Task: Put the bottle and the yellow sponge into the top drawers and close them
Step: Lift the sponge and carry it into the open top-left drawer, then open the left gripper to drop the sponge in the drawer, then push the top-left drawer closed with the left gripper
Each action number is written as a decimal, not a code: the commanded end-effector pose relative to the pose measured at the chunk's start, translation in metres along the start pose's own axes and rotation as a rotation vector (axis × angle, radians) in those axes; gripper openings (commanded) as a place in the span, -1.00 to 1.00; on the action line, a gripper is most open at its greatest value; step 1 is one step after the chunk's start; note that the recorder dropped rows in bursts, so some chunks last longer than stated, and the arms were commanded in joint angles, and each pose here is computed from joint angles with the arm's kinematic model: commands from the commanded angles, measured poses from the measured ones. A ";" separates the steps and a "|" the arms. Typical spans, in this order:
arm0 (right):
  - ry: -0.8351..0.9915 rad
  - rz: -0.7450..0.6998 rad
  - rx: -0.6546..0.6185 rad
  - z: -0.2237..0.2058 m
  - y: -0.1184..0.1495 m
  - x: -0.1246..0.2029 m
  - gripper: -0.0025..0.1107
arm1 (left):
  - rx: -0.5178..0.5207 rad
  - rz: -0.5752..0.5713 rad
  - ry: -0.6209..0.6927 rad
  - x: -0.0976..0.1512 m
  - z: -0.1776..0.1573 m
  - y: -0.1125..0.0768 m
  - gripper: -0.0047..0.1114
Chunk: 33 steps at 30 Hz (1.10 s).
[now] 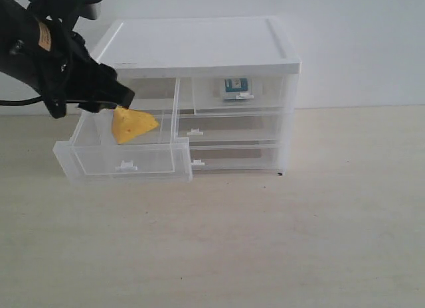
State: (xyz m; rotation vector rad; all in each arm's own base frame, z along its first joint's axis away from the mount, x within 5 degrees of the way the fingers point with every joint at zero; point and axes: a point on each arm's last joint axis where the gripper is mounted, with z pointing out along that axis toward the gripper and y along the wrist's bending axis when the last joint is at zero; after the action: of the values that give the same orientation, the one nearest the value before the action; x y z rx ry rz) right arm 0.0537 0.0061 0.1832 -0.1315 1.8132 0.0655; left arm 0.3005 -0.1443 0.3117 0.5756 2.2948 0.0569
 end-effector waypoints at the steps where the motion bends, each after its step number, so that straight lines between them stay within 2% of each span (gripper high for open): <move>1: -0.013 -0.004 0.009 0.000 -0.001 -0.001 -0.96 | 0.192 0.057 0.087 0.010 -0.021 -0.014 -0.62; 2: -0.013 -0.004 0.009 0.000 -0.001 -0.001 -0.96 | 0.230 0.074 0.090 0.010 -0.026 -0.020 -0.84; 7: -0.013 -0.004 0.009 0.000 -0.001 -0.001 -0.96 | 0.302 0.153 0.181 0.020 -0.043 -0.043 -0.85; 11: -0.013 -0.004 0.009 0.000 -0.001 -0.001 -0.96 | 0.334 0.197 0.229 0.027 -0.041 -0.060 -0.85; 17: -0.013 -0.004 0.009 0.000 -0.001 -0.001 -0.96 | 0.278 0.227 0.292 0.038 -0.014 -0.063 -0.85; 22: -0.013 -0.004 0.009 0.000 -0.001 -0.001 -0.96 | 0.178 0.226 0.245 0.035 0.001 -0.058 -0.85; 27: -0.013 -0.004 0.009 0.000 -0.001 -0.001 -0.96 | 0.162 0.233 0.179 0.029 0.004 -0.058 -0.85; 33: -0.013 -0.004 0.009 0.000 -0.001 -0.001 -0.96 | 0.115 0.266 0.162 0.027 0.009 -0.055 -0.85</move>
State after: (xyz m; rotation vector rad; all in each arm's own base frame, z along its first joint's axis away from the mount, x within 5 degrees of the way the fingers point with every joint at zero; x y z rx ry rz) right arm 0.0537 0.0061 0.1832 -0.1315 1.8132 0.0655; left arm 0.2654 -0.1826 0.2775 0.9637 2.4054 0.0733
